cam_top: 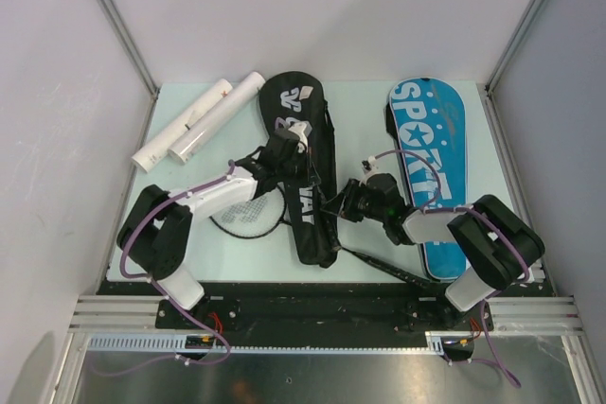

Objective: Pack up the badminton gear
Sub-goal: Adjust the racket in the racket bag.

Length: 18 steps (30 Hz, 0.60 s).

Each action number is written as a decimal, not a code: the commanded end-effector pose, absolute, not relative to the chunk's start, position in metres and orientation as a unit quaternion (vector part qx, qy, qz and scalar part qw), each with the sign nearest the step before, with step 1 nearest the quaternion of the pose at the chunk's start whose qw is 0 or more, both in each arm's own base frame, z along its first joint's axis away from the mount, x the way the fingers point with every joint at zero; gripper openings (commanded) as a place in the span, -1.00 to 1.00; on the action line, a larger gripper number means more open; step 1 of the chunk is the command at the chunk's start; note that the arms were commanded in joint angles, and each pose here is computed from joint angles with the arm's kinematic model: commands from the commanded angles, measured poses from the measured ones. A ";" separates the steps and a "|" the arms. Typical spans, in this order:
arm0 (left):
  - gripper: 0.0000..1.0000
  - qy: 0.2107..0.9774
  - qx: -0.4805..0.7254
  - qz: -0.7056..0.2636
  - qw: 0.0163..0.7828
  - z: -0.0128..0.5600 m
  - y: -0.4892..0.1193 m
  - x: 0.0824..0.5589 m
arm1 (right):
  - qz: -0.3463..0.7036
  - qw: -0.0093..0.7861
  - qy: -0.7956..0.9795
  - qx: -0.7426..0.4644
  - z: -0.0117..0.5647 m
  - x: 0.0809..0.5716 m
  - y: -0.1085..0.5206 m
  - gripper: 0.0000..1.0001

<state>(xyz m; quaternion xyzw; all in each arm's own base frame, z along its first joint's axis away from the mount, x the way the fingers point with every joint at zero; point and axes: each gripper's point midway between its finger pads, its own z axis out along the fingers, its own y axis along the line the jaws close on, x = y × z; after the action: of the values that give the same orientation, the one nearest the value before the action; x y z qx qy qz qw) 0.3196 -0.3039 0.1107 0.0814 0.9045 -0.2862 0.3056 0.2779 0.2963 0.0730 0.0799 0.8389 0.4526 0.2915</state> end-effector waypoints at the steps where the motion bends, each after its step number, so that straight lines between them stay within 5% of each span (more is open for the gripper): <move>1: -0.99 0.839 0.160 -0.477 0.205 0.166 -0.362 0.242 | 0.471 0.477 0.732 0.121 0.172 0.361 0.304 -1.00; 4: -0.99 0.838 0.160 -0.475 0.214 0.167 -0.360 0.244 | 0.468 0.450 0.759 0.050 0.140 0.356 0.322 -0.97; 14: -0.99 0.851 0.150 -0.459 0.207 0.147 -0.345 0.243 | 0.595 0.307 0.720 -0.181 0.123 0.293 0.331 0.11; 18: -0.99 0.847 0.153 -0.464 0.209 0.152 -0.346 0.241 | 0.597 0.307 0.716 -0.191 0.117 0.302 0.336 0.23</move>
<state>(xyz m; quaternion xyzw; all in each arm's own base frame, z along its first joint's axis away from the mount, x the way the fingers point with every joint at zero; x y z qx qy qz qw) 0.2872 -0.3267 0.1276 0.1089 0.8730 -0.3923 0.2685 0.2760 0.3154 0.0689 -0.1083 0.7915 0.5586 0.2229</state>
